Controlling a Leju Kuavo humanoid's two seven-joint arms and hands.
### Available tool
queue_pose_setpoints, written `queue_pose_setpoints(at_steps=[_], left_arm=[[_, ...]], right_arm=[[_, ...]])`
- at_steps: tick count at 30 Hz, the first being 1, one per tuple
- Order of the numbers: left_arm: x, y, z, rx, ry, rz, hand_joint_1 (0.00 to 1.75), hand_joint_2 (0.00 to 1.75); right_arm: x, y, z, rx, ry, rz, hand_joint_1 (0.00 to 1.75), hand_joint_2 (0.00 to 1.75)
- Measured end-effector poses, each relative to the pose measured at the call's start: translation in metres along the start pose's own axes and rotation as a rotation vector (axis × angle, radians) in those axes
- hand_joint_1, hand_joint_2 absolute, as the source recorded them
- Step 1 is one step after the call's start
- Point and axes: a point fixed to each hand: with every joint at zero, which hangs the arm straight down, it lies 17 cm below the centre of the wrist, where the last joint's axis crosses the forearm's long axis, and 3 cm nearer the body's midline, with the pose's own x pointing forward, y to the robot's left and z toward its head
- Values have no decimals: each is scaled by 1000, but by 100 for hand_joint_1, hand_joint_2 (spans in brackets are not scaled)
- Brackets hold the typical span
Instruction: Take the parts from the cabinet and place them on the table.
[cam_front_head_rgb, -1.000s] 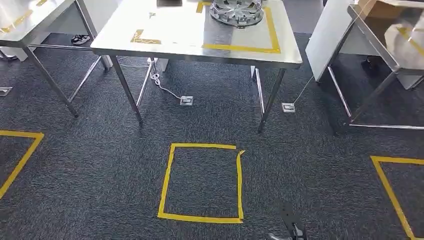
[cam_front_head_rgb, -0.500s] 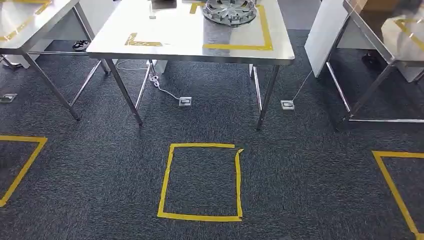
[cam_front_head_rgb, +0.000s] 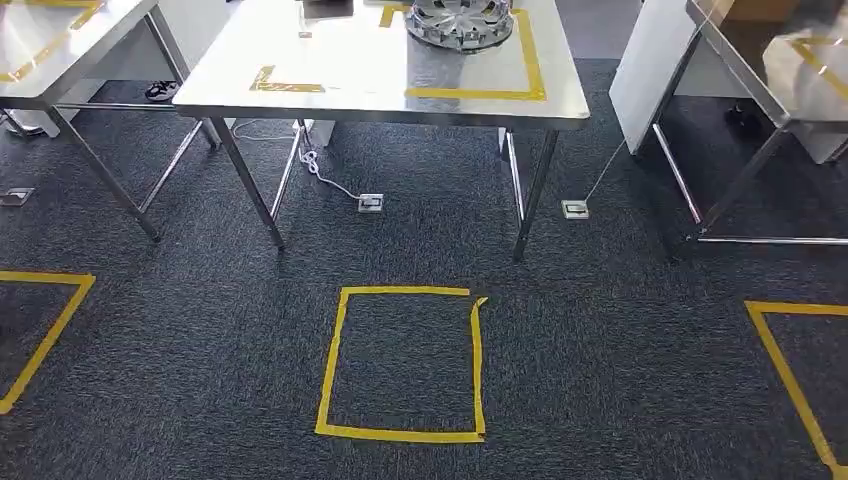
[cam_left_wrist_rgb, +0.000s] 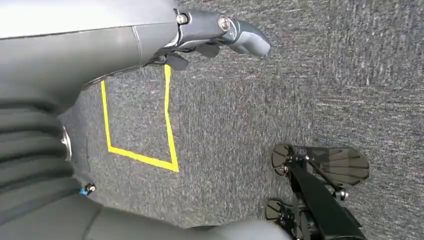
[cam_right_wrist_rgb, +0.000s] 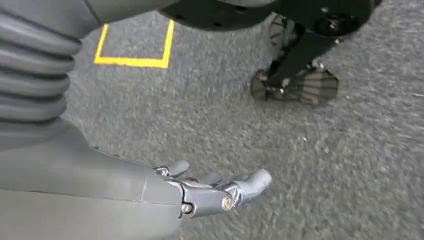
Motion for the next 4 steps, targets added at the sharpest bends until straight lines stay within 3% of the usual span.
queue_pose_setpoints(at_steps=[4], left_arm=[[-6,-3,2,-15,-5,33,0,0]], right_arm=[[-14,12,4,26,30,-26,0,0]])
